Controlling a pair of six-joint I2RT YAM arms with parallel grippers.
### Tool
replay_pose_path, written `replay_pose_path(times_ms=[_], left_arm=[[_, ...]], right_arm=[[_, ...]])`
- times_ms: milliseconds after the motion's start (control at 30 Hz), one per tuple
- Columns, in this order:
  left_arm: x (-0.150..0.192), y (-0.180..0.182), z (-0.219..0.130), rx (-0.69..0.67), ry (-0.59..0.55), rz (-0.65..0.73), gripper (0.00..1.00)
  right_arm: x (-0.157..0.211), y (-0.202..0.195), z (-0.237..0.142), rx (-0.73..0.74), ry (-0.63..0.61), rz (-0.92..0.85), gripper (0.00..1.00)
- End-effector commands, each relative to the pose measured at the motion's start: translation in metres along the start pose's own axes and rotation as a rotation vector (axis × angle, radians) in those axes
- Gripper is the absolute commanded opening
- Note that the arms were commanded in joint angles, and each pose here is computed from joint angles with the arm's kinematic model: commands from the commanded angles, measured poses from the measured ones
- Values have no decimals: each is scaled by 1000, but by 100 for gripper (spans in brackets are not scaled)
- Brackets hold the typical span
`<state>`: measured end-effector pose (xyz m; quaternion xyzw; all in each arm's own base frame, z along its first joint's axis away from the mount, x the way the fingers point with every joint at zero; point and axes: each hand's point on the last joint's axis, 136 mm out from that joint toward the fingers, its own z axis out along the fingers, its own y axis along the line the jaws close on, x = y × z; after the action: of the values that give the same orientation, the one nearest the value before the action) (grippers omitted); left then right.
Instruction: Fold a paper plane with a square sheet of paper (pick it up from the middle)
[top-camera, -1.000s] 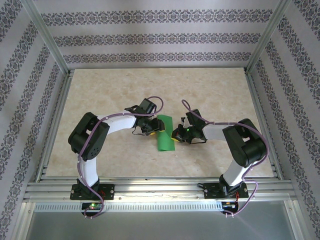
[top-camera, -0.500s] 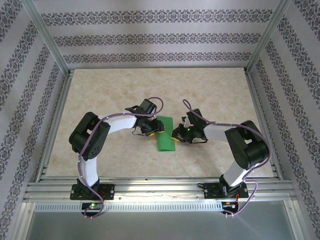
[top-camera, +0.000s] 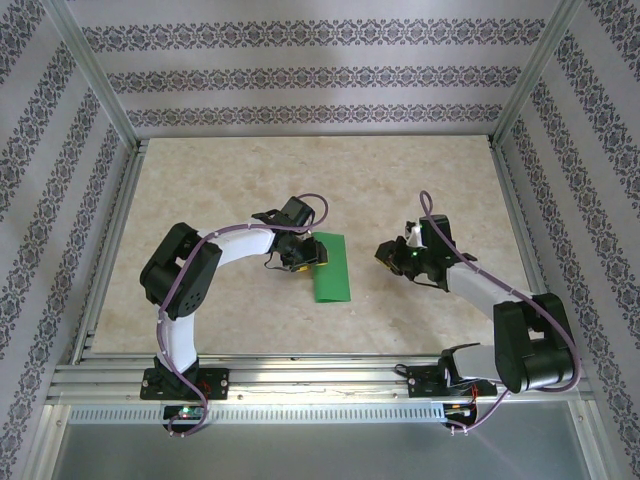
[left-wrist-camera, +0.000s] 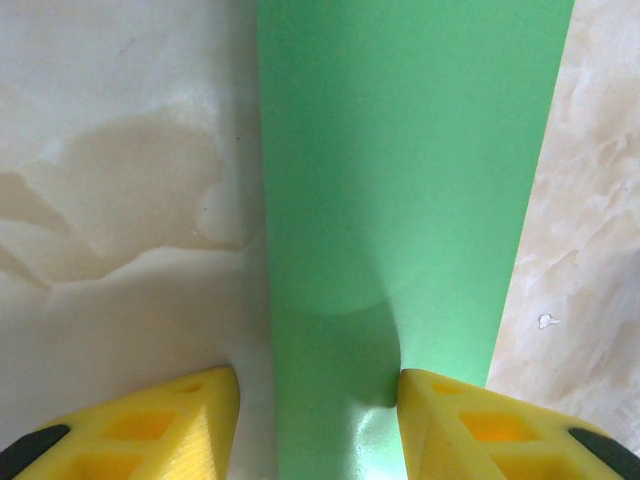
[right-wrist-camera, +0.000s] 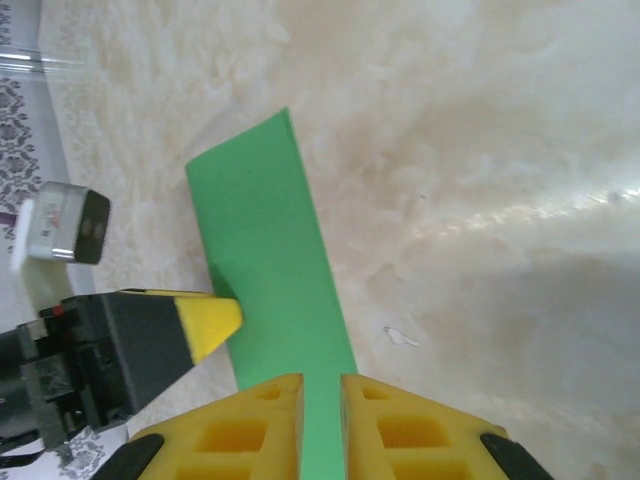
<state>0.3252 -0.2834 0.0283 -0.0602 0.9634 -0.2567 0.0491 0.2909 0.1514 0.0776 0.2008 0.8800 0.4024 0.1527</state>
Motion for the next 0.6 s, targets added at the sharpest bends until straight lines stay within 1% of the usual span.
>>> replay_pose_path(times_ms=[0, 100, 200, 300, 567], left_arm=[[1, 15, 1, -81, 4, -4, 46], [0, 15, 2, -78, -4, -2, 46], [1, 12, 5, -65, 17, 10, 46], [3, 14, 8, -84, 39, 20, 47], [3, 14, 7, -97, 49, 51, 48]], right_arm=[[4, -5, -1, 8, 7, 9, 18], [4, -6, 0, 6, 12, 15, 18], [4, -6, 0, 7, 10, 15, 18], [4, -6, 0, 8, 13, 13, 18], [5, -8, 2, 10, 17, 19, 19]])
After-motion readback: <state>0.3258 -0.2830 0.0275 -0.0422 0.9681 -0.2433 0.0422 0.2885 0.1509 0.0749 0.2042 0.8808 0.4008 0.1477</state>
